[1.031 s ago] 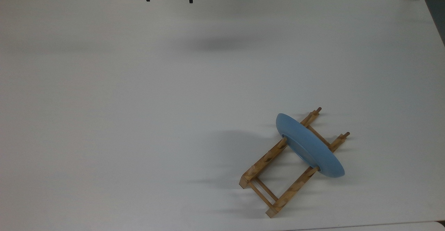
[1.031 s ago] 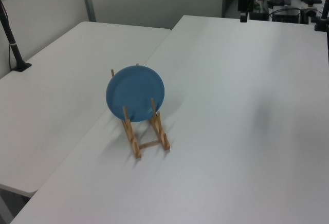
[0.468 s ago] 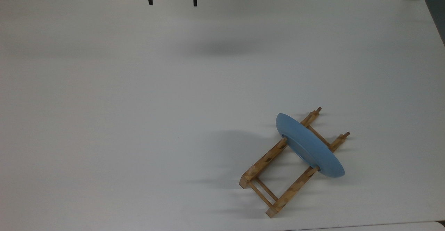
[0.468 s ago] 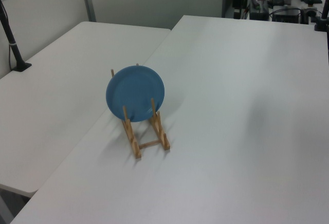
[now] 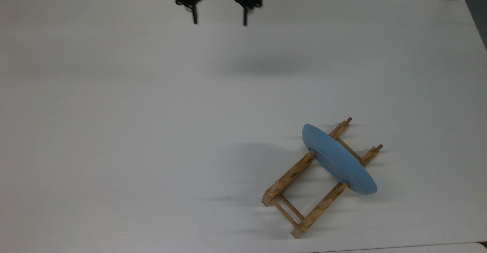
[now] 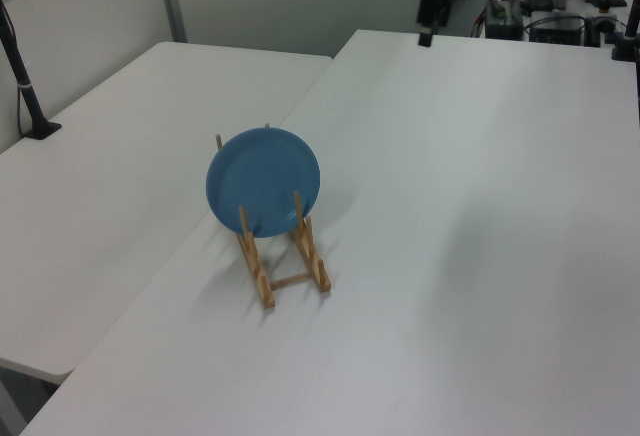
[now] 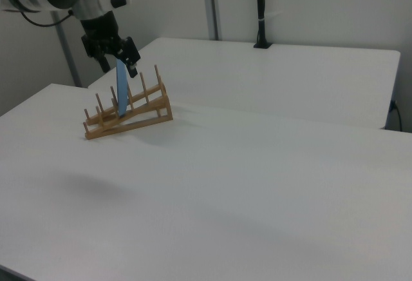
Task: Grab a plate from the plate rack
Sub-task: 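Move the open gripper toward the rim of the blue plate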
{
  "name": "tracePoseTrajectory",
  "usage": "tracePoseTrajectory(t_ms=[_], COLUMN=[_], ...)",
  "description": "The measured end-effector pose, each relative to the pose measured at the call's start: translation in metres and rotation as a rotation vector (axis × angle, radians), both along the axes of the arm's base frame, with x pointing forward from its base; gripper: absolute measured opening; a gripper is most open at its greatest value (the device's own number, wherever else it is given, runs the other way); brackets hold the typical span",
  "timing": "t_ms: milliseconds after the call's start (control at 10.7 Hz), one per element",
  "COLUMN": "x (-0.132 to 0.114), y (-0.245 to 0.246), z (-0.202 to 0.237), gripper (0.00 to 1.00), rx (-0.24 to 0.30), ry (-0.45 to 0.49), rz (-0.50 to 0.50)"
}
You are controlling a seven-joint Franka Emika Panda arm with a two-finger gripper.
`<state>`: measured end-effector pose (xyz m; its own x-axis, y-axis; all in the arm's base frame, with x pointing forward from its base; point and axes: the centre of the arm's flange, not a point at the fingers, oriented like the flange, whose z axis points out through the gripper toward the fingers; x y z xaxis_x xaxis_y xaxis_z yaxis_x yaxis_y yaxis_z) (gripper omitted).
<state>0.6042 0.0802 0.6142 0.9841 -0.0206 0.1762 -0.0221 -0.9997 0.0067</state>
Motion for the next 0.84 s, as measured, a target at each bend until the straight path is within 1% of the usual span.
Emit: tracePoseTrajectory(t_ms=[187, 375, 656, 843], x=[0.012, 0.019, 0.03, 0.036], y=[0.026, 0.048, 0.086, 0.114], z=[-0.003, -0.007, -0.021, -0.039], gripper=[1.0, 1.0, 1.0, 1.0], rx=[0.011, 0.001, -0.029, -0.066], ry=[-0.079, -0.138, -0.227, -0.28], rz=[-0.049, -0.085, -0.118, -0.135])
